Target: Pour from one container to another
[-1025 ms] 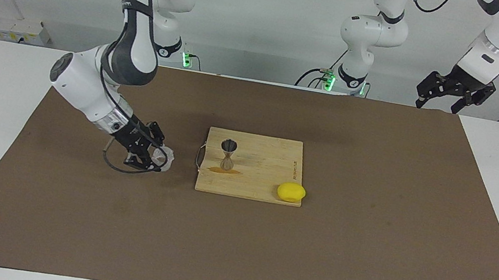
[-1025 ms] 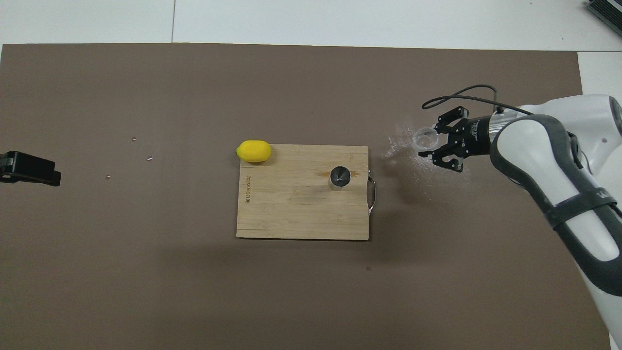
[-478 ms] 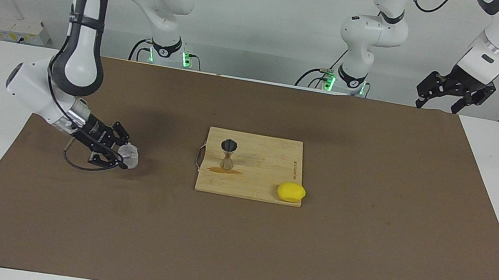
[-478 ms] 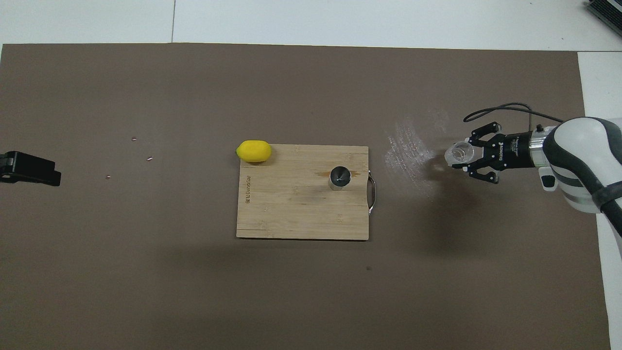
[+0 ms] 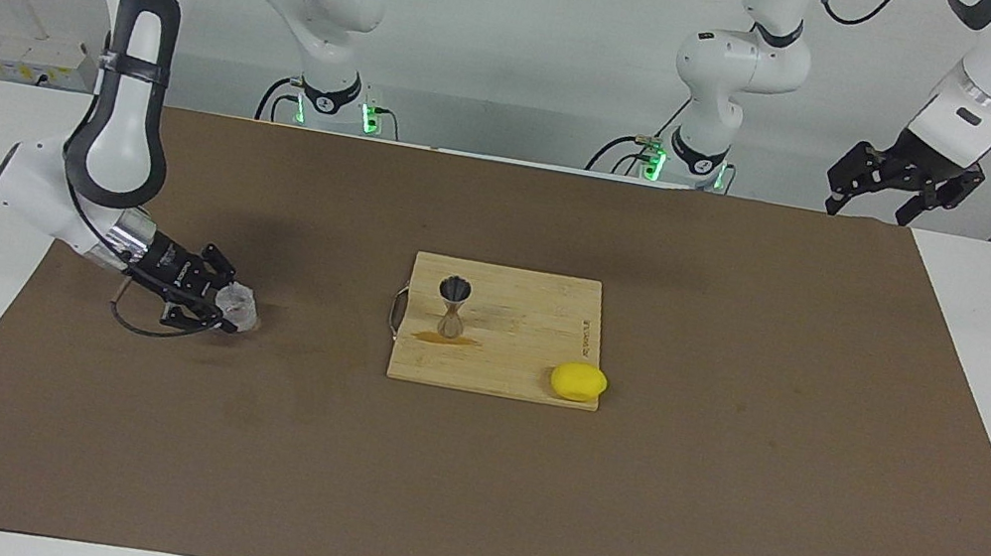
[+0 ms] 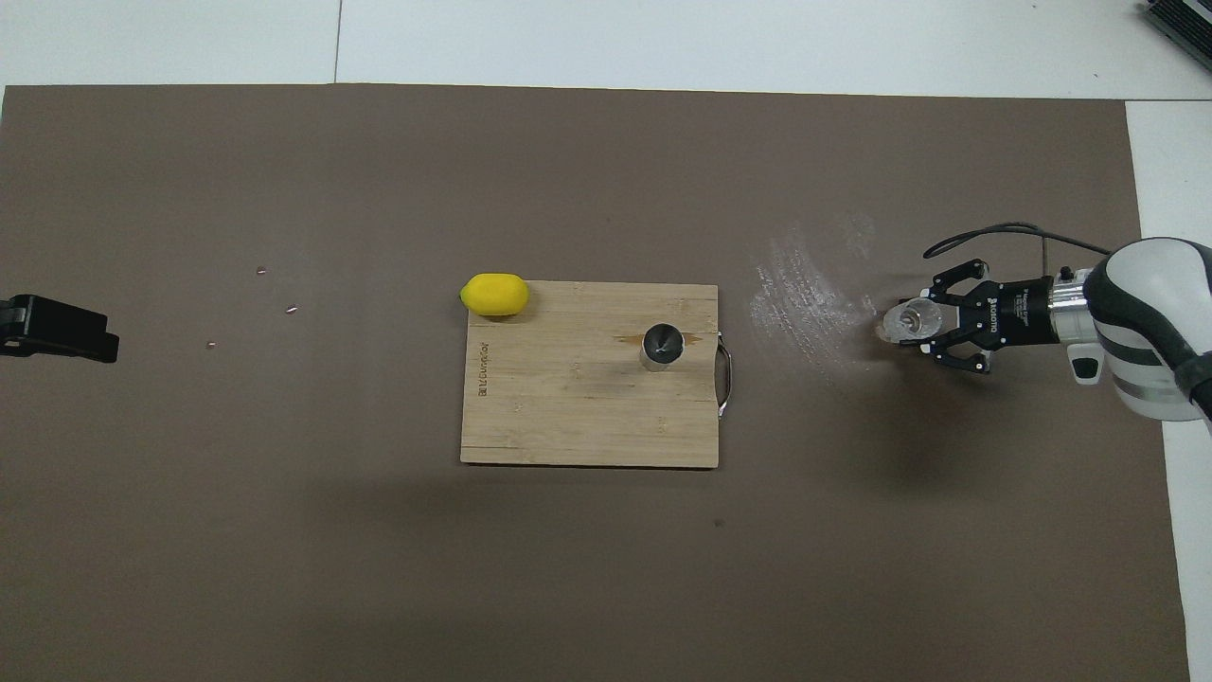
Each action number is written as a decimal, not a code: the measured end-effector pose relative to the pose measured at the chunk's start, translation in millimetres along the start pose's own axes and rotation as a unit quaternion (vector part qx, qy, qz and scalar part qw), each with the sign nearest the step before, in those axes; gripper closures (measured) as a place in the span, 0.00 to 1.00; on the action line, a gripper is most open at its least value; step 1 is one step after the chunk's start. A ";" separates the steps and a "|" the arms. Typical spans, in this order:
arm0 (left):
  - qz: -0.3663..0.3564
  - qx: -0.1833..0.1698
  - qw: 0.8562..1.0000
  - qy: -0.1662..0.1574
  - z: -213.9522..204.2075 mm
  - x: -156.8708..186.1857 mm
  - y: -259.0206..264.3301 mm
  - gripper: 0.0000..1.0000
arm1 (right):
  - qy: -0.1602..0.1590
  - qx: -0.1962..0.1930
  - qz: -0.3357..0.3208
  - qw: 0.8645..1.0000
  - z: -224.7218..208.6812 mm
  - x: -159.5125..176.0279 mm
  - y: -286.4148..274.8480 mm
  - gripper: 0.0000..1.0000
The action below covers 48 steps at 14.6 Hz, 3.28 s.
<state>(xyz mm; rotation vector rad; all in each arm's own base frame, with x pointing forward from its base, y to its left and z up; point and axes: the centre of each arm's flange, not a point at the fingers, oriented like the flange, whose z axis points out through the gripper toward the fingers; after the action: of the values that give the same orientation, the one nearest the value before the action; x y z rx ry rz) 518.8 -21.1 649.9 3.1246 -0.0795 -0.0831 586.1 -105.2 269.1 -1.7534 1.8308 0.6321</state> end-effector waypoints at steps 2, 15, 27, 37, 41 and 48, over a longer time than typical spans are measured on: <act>0.000 0.000 1.000 0.000 0.0 0.0 0.0 0.00 | -0.002 -0.006 -0.007 1.000 5.8 5.1 4.3 0.49; 0.000 0.000 1.000 0.000 0.0 0.0 0.0 0.00 | 0.039 0.017 -0.009 0.999 -5.8 27.6 10.8 0.00; 0.000 0.000 1.000 0.000 0.0 0.0 0.0 0.00 | 0.216 -0.125 -0.386 0.888 -34.2 -118.2 3.7 0.00; 0.000 0.000 1.000 0.000 0.0 0.0 0.0 0.00 | 0.273 -0.236 -0.629 0.689 -89.8 -234.0 36.9 0.00; 0.000 0.000 1.000 0.000 0.0 0.0 0.0 0.00 | 0.274 -0.236 -0.629 0.689 -163.5 -272.5 46.9 0.00; 0.000 0.000 1.000 0.000 0.0 0.0 0.0 0.00 | 0.254 -0.247 -0.595 0.721 -228.8 -280.0 18.0 0.00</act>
<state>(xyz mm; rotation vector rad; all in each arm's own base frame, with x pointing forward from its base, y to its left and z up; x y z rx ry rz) 518.8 -21.1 649.9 3.1246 -0.0795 -0.0832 563.2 -42.9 625.0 -3.1297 0.3494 0.0497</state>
